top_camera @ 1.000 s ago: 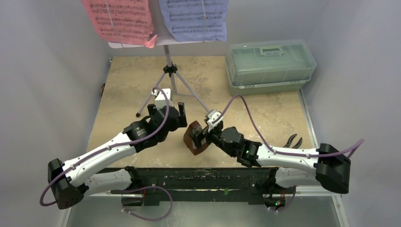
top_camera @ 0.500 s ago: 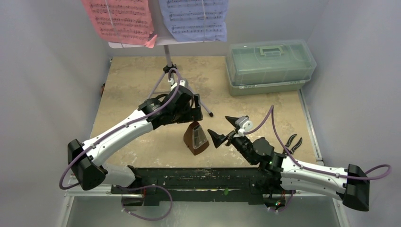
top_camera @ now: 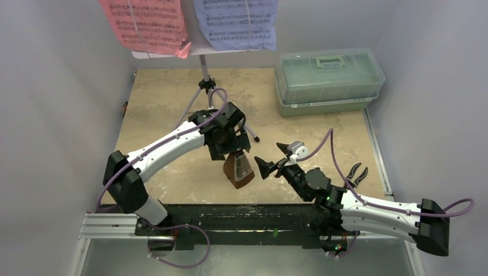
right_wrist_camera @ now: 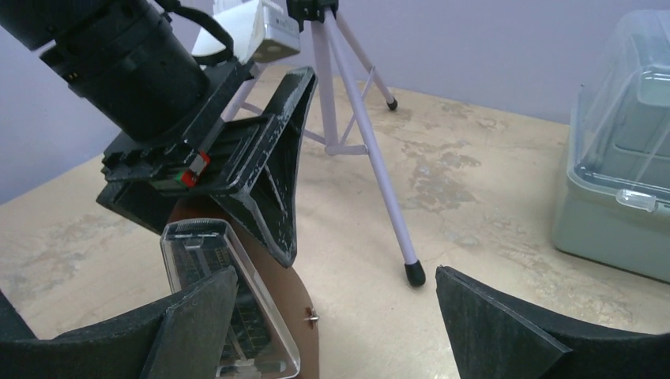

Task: Set up the instrument practice props

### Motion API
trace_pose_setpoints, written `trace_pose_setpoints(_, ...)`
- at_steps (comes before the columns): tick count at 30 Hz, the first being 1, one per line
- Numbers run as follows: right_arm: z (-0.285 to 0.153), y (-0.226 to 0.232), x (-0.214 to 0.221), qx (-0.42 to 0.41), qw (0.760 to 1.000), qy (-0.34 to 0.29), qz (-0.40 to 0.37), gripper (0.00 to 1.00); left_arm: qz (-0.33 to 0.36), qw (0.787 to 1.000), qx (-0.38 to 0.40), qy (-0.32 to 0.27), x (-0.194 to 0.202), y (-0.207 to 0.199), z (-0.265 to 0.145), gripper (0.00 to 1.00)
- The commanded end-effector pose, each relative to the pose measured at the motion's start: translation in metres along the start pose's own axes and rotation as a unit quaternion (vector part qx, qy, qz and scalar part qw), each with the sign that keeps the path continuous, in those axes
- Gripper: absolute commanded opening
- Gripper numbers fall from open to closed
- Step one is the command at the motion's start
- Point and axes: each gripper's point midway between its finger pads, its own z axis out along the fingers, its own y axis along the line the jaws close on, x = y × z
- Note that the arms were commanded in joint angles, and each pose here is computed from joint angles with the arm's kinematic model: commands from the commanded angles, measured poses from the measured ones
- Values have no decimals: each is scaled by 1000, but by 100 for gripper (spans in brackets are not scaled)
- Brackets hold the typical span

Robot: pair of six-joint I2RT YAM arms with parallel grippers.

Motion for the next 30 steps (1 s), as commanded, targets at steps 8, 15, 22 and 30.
trace_pose_setpoints(8,-4,-8,0,22,999,-6,32,99,-41,997,-14,58,20,3,22,73)
trace_pose_setpoints(15,0,-5,3,21,999,1,31,99,68,996,-28,-45,-28,16,29,22)
trace_pose_setpoints(22,17,-1,20,1,997,28,65,92,285,950,86,-91,-37,-7,30,0)
trace_pose_setpoints(30,31,20,45,-169,966,90,175,83,423,885,109,-163,-47,3,5,0)
